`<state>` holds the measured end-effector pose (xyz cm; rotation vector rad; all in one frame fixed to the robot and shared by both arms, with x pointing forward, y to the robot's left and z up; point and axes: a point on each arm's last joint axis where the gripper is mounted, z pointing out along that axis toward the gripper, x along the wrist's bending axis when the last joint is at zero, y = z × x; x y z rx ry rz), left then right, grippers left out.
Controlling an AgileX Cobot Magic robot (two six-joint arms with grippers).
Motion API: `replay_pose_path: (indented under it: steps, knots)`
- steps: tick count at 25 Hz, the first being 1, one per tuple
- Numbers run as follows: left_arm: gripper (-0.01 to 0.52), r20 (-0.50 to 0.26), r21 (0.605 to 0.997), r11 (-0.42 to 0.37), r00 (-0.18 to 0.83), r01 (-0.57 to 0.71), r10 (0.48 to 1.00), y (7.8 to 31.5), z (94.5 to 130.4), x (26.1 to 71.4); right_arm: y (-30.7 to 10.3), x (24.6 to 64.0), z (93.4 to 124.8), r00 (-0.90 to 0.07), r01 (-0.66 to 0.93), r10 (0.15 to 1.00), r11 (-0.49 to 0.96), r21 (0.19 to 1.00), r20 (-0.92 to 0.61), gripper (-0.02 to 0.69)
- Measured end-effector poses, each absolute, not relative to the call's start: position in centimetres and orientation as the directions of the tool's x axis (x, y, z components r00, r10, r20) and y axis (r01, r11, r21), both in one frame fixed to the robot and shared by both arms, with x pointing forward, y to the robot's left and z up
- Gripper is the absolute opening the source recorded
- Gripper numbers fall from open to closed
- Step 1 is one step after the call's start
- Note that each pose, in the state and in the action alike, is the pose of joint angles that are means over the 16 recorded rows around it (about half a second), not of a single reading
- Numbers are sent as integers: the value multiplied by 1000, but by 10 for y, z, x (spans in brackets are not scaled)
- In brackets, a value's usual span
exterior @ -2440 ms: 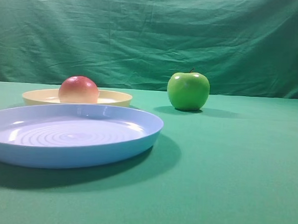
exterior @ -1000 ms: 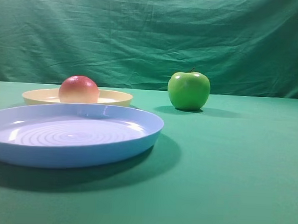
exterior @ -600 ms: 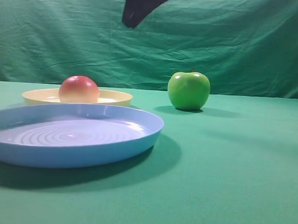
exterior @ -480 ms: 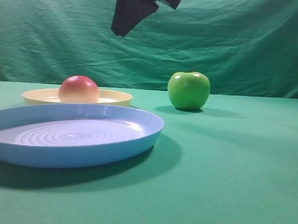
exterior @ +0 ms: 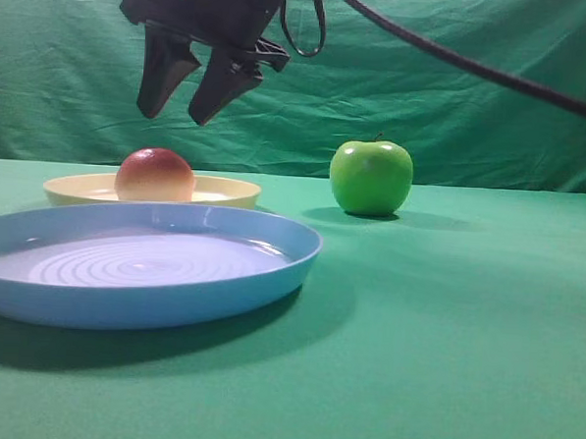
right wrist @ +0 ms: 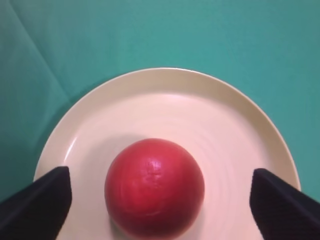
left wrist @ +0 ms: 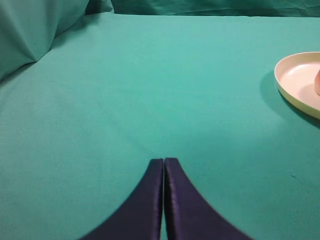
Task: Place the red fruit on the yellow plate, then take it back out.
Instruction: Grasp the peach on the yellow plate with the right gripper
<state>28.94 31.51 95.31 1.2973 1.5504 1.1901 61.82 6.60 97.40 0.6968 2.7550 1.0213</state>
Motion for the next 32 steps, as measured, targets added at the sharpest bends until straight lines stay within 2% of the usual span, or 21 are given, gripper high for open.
replay_pose_path:
  steps: [4,9,13,19,26,32]
  knots:
    - [0,5,965,43,-180,259,984,315,953,289,70,622,958,-882,387,468,659,645,51,666]
    - [0,5,965,43,-180,259,984,315,953,289,73,625,940,-878,391,475,656,645,49,645]
    - [0,5,965,43,-180,259,984,315,953,289,74,628,930,-876,395,480,655,644,48,573]
    - [0,5,965,43,-180,259,984,315,953,289,74,627,927,-882,389,469,671,631,45,406]
    - [0,5,965,43,-180,259,984,315,953,289,68,621,965,-903,358,428,716,600,28,242]
    - [0,5,965,43,-180,259,984,315,953,289,46,613,1029,-896,379,444,725,575,32,209]
